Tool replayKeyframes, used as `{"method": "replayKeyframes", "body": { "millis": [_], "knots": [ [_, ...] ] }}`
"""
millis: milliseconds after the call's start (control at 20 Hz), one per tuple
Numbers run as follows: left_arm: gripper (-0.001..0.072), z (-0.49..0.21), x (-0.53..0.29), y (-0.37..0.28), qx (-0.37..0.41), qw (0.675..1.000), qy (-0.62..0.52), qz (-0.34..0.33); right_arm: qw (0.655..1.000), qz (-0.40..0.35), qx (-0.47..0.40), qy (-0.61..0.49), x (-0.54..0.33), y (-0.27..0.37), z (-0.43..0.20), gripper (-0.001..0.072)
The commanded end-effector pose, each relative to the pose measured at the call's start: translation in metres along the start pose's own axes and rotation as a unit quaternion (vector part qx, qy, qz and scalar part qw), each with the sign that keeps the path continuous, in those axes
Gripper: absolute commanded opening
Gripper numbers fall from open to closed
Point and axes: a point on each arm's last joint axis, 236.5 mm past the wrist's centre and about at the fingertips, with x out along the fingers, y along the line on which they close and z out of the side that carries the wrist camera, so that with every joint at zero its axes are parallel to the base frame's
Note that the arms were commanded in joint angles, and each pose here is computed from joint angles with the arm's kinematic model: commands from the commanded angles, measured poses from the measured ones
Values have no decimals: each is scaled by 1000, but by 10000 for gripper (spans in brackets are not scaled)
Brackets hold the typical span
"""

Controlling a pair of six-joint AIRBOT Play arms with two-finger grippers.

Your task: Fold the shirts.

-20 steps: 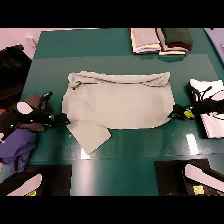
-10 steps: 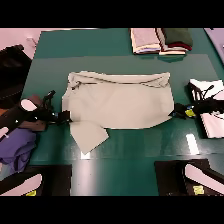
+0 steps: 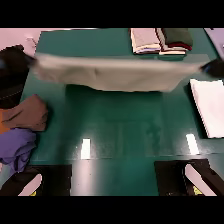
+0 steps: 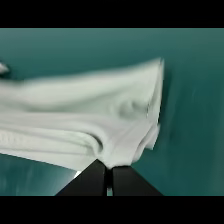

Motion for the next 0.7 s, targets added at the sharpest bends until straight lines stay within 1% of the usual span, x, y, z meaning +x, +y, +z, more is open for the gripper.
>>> {"method": "replayKeyframes", "body": {
  "millis": [0,150,300,400,450,550,650],
  "knots": [
    [24,123,-143,-50,82,976,-201,16,982,-36,-83,-168,-118,43,86,18],
    [24,164,-228,-86,110,947,-300,5,962,-86,-105,-239,-187,55,110,18],
    [23,173,-255,-97,115,937,-329,2,956,-125,-98,-246,-213,51,113,18],
    [23,162,-228,-84,101,953,-286,9,960,-126,-97,-230,-211,48,115,17],
    [23,149,-200,-73,91,965,-246,12,965,-117,-93,-216,-202,45,115,17],
    [23,114,-131,-49,63,986,-153,11,979,-85,-78,-166,-167,36,109,17],
    [24,64,-53,-21,24,998,-50,6,993,-46,-57,-91,-113,23,90,17]
  ]
}}
